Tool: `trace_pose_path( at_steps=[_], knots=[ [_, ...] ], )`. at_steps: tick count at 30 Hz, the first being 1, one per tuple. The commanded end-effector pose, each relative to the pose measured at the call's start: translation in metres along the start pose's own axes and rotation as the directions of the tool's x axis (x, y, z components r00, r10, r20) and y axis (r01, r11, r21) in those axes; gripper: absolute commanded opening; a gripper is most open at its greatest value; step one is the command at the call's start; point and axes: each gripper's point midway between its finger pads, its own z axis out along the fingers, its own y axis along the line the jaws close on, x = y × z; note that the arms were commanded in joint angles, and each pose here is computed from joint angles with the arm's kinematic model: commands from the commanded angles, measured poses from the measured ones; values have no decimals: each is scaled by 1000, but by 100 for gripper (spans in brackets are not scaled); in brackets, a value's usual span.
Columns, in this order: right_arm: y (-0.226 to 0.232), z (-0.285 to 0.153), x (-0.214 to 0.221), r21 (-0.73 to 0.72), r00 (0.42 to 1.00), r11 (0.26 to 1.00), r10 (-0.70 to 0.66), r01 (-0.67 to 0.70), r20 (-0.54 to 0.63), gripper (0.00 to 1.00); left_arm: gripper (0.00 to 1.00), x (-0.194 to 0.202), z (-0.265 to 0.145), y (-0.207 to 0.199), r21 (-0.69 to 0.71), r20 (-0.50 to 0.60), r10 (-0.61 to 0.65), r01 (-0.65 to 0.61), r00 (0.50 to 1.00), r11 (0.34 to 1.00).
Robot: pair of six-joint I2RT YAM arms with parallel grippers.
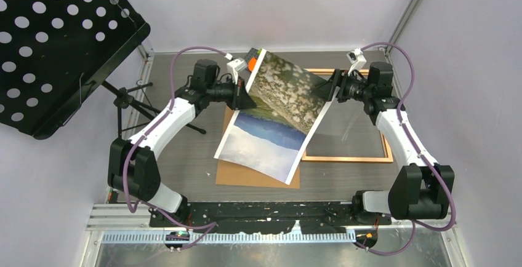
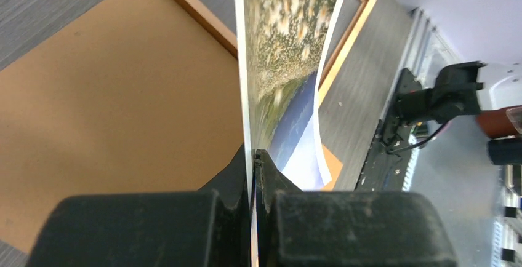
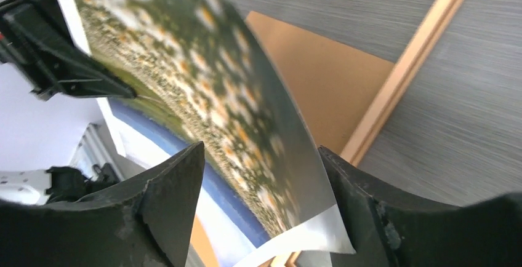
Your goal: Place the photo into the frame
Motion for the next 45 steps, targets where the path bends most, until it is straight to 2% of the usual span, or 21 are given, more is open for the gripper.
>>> trace_pose_path(
  at_steps=[1, 7, 12, 19, 23, 28, 35, 39, 45],
  knots=[
    [-12, -18, -26, 120, 994, 990, -81, 72, 70, 75, 0, -11, -8, 1, -125, -29, 136, -138, 990, 983],
    [-16, -25, -29, 174, 992, 981, -99, 84, 80, 79, 0, -7, -2, -4, -124, -59, 170, -176, 984, 977],
    [-17, -26, -31, 188, 992, 979, -100, 83, 81, 80, 0, 1, 3, -6, -204, -107, 297, -313, 949, 928],
    [0, -21, -46, 117, 994, 993, -29, 17, 104, 80, 0, 13, 16, 1, -382, -194, 448, -488, 873, 785],
    [12, -14, -49, 51, 995, 998, 27, -32, 91, 81, 0, 17, 22, 8, -462, -242, 489, -543, 838, 701],
    [25, -3, -38, -22, 994, 996, 87, -86, 62, 81, 0, 19, 33, 7, -531, -314, 544, -619, 778, 578],
    [52, 15, -26, -149, 985, 975, 170, -165, 18, 81, 0, 23, 47, 7, -566, -388, 579, -681, 717, 464],
    [56, 24, -19, -145, 981, 971, 193, -190, 10, 81, 0, 29, 55, 10, -562, -433, 575, -707, 694, 429],
    [40, 29, -3, -58, 970, 969, 241, -240, 17, 80, 0, 33, 64, 8, -558, -447, 573, -715, 687, 421]
  ],
)
